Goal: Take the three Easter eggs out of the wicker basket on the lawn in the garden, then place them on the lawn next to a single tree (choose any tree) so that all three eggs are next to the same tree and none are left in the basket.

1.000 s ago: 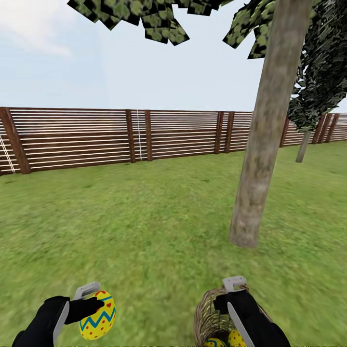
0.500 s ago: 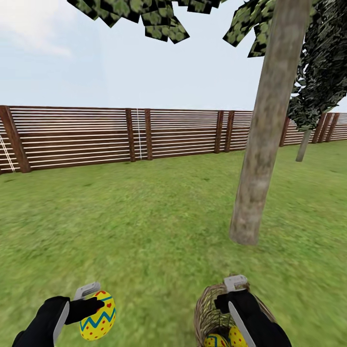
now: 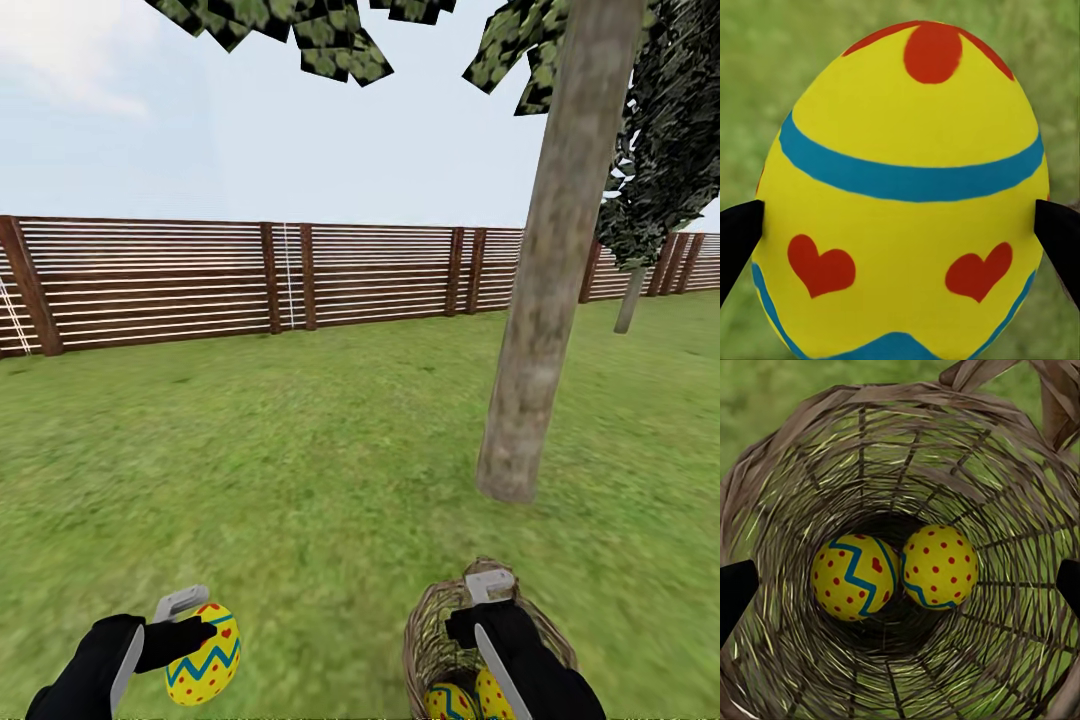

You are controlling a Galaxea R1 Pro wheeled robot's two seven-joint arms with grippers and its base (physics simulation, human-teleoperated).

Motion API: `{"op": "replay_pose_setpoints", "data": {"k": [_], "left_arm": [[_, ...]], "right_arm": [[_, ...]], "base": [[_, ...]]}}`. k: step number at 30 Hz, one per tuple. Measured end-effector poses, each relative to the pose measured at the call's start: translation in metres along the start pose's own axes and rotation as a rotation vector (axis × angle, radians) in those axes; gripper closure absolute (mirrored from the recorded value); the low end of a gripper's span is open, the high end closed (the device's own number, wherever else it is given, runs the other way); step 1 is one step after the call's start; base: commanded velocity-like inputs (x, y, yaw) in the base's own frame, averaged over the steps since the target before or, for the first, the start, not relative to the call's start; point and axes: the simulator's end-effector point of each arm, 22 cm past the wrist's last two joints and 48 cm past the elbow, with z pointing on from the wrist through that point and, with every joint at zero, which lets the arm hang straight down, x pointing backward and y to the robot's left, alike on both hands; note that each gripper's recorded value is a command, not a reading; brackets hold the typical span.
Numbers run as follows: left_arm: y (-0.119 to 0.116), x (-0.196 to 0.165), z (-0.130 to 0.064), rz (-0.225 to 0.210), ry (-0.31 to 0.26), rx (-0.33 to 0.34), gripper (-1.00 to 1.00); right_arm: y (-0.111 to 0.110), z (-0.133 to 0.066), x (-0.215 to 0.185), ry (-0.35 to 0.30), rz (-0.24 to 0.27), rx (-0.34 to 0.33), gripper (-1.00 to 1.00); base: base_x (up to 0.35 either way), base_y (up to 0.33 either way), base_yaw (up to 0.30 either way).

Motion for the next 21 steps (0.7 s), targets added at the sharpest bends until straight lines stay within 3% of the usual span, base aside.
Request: {"op": "replay_pose_setpoints", "data": {"k": [21], "left_arm": [[0.015,0.029,0.034,0.0,-0.001,-0.001,1.0]], "right_arm": [[0.011,0.032,0.032,-0.001,-0.005,-0.003,-1.0]], "base": [[0.0,0.0,0.0]]}}
